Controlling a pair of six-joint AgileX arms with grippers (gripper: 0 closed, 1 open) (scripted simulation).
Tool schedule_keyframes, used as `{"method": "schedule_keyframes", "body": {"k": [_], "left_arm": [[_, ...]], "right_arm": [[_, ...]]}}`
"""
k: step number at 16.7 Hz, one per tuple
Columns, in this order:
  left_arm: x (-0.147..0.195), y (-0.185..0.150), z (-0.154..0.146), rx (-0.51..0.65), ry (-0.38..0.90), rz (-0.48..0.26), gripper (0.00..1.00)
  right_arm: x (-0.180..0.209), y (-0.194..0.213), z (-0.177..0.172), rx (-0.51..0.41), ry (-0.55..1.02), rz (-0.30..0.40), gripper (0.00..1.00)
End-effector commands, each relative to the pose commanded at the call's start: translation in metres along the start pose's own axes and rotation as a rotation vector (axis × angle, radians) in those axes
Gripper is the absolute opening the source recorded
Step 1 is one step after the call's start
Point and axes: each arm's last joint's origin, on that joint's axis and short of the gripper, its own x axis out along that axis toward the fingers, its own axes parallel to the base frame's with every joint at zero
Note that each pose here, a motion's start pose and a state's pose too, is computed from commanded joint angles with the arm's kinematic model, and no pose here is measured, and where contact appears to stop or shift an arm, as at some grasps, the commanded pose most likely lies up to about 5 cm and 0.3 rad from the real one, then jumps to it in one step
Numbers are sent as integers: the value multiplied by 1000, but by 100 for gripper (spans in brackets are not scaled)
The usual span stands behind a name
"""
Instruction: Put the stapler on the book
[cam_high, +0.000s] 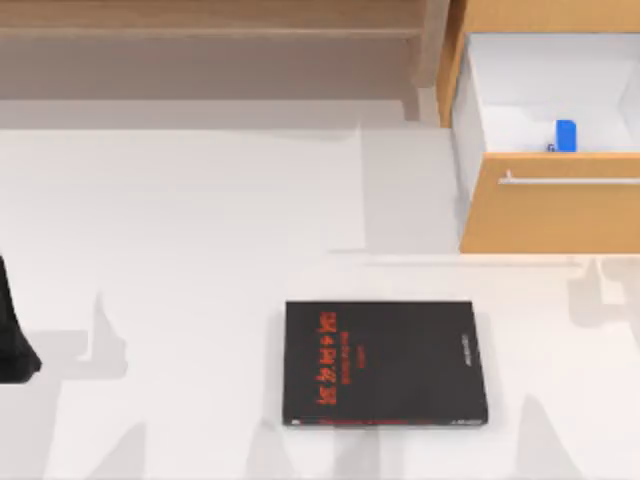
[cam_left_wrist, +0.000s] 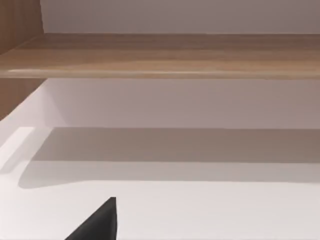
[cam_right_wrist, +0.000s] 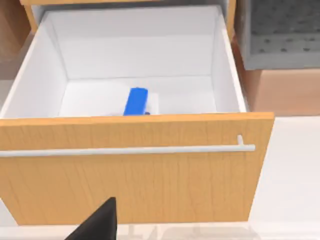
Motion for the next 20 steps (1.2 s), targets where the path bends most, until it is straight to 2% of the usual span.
{"method": "schedule_keyframes", "body": {"k": [4, 7, 9, 12, 15, 20], "left_arm": [[0, 0, 0, 0, 0, 0, 100], [0, 0, 0, 0, 0, 0, 100], [0, 0, 0, 0, 0, 0, 100], [0, 0, 0, 0, 0, 0, 100], [0, 0, 0, 0, 0, 0, 100], [0, 0, 0, 0, 0, 0, 100]], "right_arm": [[47, 12, 68, 18, 271, -13, 100], [110, 24, 104, 31, 475, -31, 100], [159, 34, 113, 39, 607, -46, 100], [229, 49, 108, 51, 784, -69, 100], [283, 61, 89, 65, 924, -91, 100], [335, 69, 61, 89, 1050, -118, 100]]}}
